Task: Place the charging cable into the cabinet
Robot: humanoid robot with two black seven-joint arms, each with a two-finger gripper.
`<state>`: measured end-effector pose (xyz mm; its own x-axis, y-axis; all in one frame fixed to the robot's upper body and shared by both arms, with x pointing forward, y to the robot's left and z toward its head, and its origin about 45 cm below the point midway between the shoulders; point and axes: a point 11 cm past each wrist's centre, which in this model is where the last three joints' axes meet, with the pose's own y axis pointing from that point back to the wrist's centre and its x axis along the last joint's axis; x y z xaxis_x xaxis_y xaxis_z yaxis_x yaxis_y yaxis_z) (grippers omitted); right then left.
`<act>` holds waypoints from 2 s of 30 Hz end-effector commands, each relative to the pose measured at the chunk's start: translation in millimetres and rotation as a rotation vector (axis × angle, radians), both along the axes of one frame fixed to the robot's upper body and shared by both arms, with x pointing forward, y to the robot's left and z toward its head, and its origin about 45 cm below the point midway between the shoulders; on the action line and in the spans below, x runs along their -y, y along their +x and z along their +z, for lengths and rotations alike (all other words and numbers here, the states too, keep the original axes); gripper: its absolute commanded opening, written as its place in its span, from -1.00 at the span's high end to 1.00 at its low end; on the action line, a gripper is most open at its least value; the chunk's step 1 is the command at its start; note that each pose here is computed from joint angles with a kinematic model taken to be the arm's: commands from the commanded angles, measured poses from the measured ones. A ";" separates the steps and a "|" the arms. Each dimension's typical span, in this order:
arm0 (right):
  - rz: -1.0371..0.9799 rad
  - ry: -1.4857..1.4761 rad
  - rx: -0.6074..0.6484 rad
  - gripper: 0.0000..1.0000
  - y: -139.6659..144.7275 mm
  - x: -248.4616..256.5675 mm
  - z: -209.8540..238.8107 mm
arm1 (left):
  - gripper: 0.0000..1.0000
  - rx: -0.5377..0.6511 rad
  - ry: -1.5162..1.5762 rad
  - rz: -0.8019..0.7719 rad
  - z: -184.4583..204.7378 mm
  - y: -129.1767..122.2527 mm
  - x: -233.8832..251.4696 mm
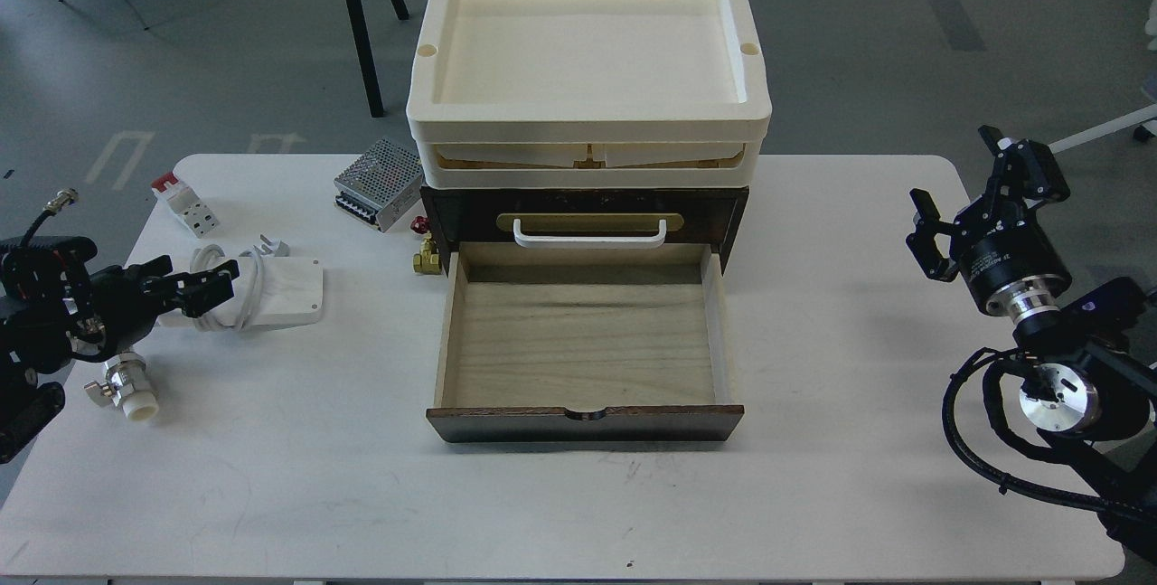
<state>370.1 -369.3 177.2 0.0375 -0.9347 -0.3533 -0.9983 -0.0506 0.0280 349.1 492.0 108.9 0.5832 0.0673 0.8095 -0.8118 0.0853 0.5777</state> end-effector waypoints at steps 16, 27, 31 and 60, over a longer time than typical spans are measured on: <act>0.001 -0.001 -0.001 -0.99 -0.2 -0.2 -0.4 | 0.87 -0.011 0.001 0.018 -9.4 -0.7 2.7; 0.001 -0.001 -0.001 -0.99 -0.2 -0.2 -0.4 | 0.92 0.075 -0.135 0.180 15.0 9.3 -16.3; 0.000 -0.001 -0.003 -0.99 -0.6 0.0 -0.9 | 0.92 0.080 -0.243 0.298 29.0 5.1 -37.9; 0.002 0.000 0.000 -0.99 -0.1 -0.7 -0.1 | 0.95 0.555 -0.981 0.165 358.2 89.6 -39.5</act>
